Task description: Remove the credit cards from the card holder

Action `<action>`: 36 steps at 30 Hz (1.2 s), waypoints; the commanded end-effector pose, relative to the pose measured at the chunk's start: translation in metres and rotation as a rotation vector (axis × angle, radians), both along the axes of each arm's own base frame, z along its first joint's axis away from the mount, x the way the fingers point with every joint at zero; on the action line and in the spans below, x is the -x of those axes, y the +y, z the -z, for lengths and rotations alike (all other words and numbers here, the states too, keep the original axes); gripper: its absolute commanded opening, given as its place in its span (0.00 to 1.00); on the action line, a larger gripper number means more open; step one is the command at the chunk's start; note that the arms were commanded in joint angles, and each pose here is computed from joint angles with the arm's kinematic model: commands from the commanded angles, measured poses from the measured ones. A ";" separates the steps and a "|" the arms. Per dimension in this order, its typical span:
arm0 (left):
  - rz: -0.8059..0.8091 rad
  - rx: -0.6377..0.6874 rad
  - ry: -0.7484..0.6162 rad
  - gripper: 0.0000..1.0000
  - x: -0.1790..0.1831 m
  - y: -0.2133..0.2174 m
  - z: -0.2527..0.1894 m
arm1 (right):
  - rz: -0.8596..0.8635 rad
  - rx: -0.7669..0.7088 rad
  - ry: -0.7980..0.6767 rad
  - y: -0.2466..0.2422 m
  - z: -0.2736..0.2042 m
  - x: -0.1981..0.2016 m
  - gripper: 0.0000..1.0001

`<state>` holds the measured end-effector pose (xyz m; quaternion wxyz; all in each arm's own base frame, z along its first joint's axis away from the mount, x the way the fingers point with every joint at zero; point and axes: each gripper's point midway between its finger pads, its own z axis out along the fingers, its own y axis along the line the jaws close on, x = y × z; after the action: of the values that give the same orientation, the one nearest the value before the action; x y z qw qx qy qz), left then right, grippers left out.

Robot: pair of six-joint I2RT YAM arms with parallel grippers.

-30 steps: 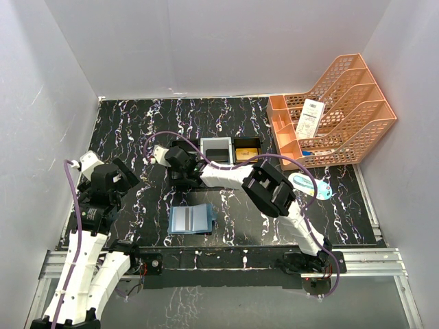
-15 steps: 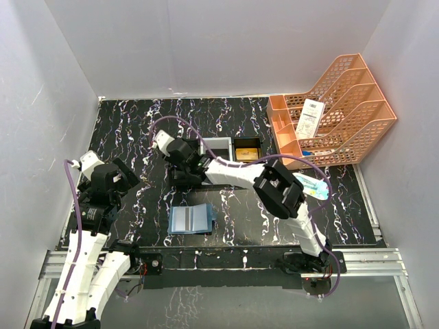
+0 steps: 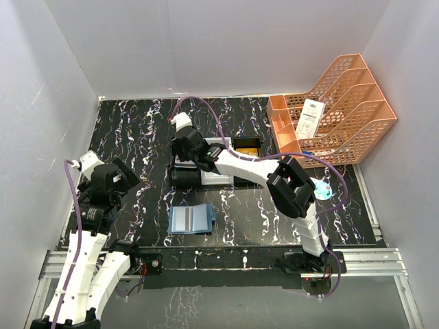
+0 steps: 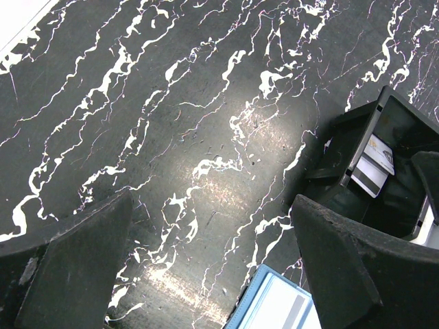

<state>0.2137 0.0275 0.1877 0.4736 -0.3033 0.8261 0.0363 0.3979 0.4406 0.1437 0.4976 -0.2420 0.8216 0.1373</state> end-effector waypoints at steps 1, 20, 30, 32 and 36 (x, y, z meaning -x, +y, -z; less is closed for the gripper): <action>-0.013 -0.008 -0.031 0.99 -0.001 0.003 -0.009 | 0.039 -0.136 0.079 0.007 -0.026 0.010 0.33; -0.042 -0.031 0.098 0.99 -0.013 0.005 0.020 | 0.067 -0.246 0.135 -0.015 -0.061 0.010 0.38; -0.089 -0.054 0.090 0.99 -0.007 0.014 0.017 | -0.051 -0.203 0.440 0.024 0.012 0.050 0.24; -0.089 -0.052 0.093 0.99 -0.007 0.014 0.017 | -0.036 -0.145 0.450 0.023 0.024 0.049 0.24; -0.077 -0.046 0.094 0.99 -0.008 0.012 0.018 | 0.006 -0.057 0.445 0.018 0.043 0.042 0.23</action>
<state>0.2250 0.0339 0.1682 0.4380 -0.3152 0.8384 0.0768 0.3537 0.4590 0.0965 0.3123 -0.1832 0.9017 0.2362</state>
